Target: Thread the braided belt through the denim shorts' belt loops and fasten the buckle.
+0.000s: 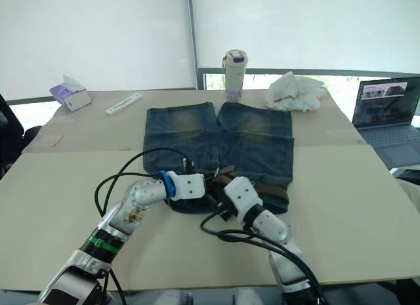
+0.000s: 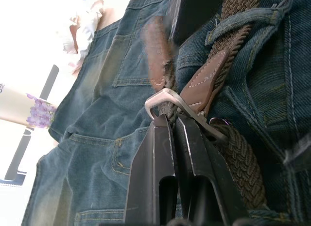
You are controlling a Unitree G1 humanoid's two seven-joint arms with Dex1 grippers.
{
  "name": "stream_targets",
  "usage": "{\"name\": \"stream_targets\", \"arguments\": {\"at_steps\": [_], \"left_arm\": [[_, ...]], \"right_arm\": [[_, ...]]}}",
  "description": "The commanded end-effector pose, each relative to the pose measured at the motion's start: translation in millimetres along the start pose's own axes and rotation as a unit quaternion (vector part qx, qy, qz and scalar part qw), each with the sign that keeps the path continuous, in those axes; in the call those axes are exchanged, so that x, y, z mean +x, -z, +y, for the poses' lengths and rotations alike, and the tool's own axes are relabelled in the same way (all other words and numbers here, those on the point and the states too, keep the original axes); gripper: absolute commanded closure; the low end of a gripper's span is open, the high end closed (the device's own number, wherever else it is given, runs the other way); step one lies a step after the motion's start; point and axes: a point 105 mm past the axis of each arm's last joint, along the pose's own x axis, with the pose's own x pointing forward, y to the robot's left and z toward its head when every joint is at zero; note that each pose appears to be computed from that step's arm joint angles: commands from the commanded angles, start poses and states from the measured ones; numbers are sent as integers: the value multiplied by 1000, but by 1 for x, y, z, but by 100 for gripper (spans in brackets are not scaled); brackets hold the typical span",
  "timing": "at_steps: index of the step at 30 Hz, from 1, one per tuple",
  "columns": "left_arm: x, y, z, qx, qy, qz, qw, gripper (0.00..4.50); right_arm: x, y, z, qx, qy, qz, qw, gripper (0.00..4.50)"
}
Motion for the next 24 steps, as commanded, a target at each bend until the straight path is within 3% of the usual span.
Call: {"name": "stream_targets", "arguments": {"at_steps": [1,4,7,13,16,24], "left_arm": [[1,-12,7,10,-24,-28,999,450],[2,-12,6,15,-28,-31,999,450],[3,-11,4,20,-27,-30,999,450],[2,-9,2,25,-24,-28,999,450],[2,-9,1,26,-23,-28,999,450],[2,-8,0,27,-20,-26,999,450]], "right_arm": [[-9,-15,-20,106,37,-19,993,4],[-9,-12,-27,231,62,-19,971,4],[-3,-13,-35,372,102,-38,922,4],[8,-18,-29,478,105,-38,871,4],[11,-13,-27,487,110,-17,866,82],[14,-18,-14,505,78,-4,860,355]]}}
